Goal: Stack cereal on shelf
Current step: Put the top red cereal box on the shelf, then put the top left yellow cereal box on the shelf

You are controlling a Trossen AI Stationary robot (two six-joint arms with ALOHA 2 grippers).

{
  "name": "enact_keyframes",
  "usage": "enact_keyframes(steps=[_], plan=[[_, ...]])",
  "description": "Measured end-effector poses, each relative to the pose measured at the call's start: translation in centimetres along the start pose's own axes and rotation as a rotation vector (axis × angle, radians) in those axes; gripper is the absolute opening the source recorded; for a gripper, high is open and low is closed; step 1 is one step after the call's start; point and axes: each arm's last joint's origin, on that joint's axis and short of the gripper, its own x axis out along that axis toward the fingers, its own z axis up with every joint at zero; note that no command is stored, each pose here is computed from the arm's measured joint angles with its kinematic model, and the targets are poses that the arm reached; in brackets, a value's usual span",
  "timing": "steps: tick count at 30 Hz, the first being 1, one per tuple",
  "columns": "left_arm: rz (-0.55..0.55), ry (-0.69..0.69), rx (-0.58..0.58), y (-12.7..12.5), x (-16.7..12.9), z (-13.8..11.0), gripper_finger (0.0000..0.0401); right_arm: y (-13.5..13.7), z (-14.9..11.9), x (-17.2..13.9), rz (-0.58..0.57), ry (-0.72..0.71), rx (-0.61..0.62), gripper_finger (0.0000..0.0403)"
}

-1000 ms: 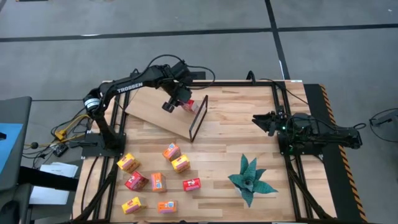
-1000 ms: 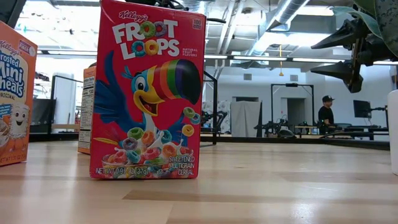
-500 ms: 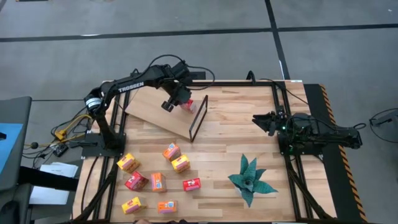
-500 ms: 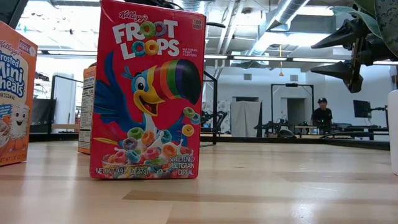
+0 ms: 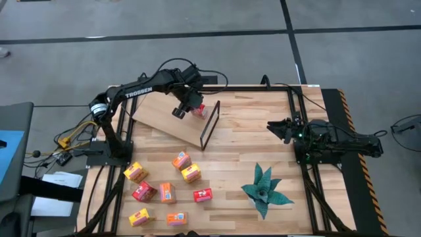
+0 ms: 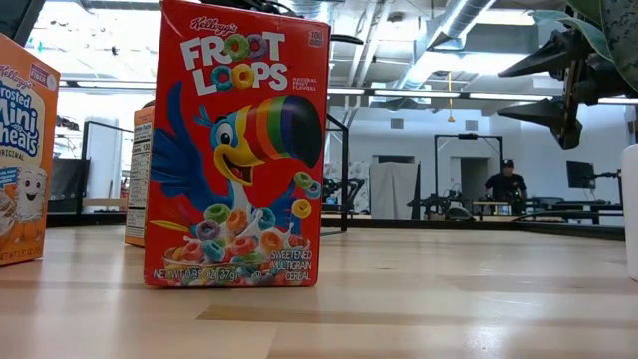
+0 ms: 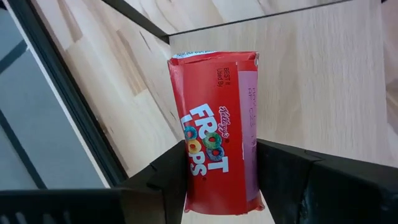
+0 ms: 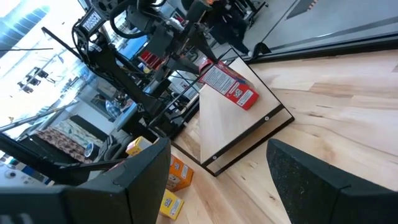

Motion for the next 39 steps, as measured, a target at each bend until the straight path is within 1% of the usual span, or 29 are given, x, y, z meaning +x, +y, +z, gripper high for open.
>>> enact_keyframes(steps=[4, 6, 9, 14, 18, 23, 26, 29, 34, 36, 37, 39], plan=[[-0.008, 0.005, -0.017, -0.1, 0.0, 0.0, 0.0155, 0.0, 0.0, 0.0, 0.002, -0.002, 0.001, 0.0292], [-0.015, 0.01, -0.02, -0.2, 0.0, 0.0, 0.0162, 0.0, 0.0, 0.0, 0.002, -0.002, 0.0, 0.0292], [-0.013, 0.009, -0.032, -0.2, 0.0, 0.0, 0.0186, 0.0, 0.0, 0.0, 0.002, -0.002, 0.0, 0.0292], [-0.012, 0.006, -0.028, -0.2, 0.0, 0.2, 0.0237, 0.0, 0.0, 0.0, 0.001, -0.001, -0.002, 0.0292], [-0.008, 0.013, -0.026, -0.4, 0.0, 0.4, 0.0265, 0.0, 0.0, 0.0, 0.0, 0.0, -0.003, 0.0292], [0.011, 0.042, -0.045, -0.4, 0.0, 0.5, 0.0278, 0.0, 0.0, 0.0, 0.0, 0.0, -0.018, 0.0292], [0.035, 0.053, -0.064, -0.1, -0.6, 0.7, 0.0282, 0.0, 0.0, 0.0, 0.0, 0.0, -0.021, 0.0292], [0.07, 0.026, -0.08, 0.6, -1.9, 1.2, 0.0282, 0.0, 0.0, 0.0, 0.0, 0.0, -0.021, 0.0292], [0.107, 0.0, -0.106, 1.5, -5.2, 2.0, 0.0282, 0.0, 0.0, 0.0, 0.0, 0.0, -0.021, 0.0292], [0.12, -0.014, -0.147, 1.8, -7.0, 2.5, 0.0282, 0.0, 0.0, 0.0, 0.0, 0.0, -0.021, 0.0292], [0.128, -0.024, -0.183, 1.8, -8.2, 2.7, 0.0282, 0.0, 0.0, 0.0, 0.0, 0.0, -0.021, 0.0292], [0.1, -0.045, -0.278, 1.2, -10.7, 3.1, 0.0282, 0.0, 0.0, 0.0, 0.0, 0.0, -0.021, 0.0292]])
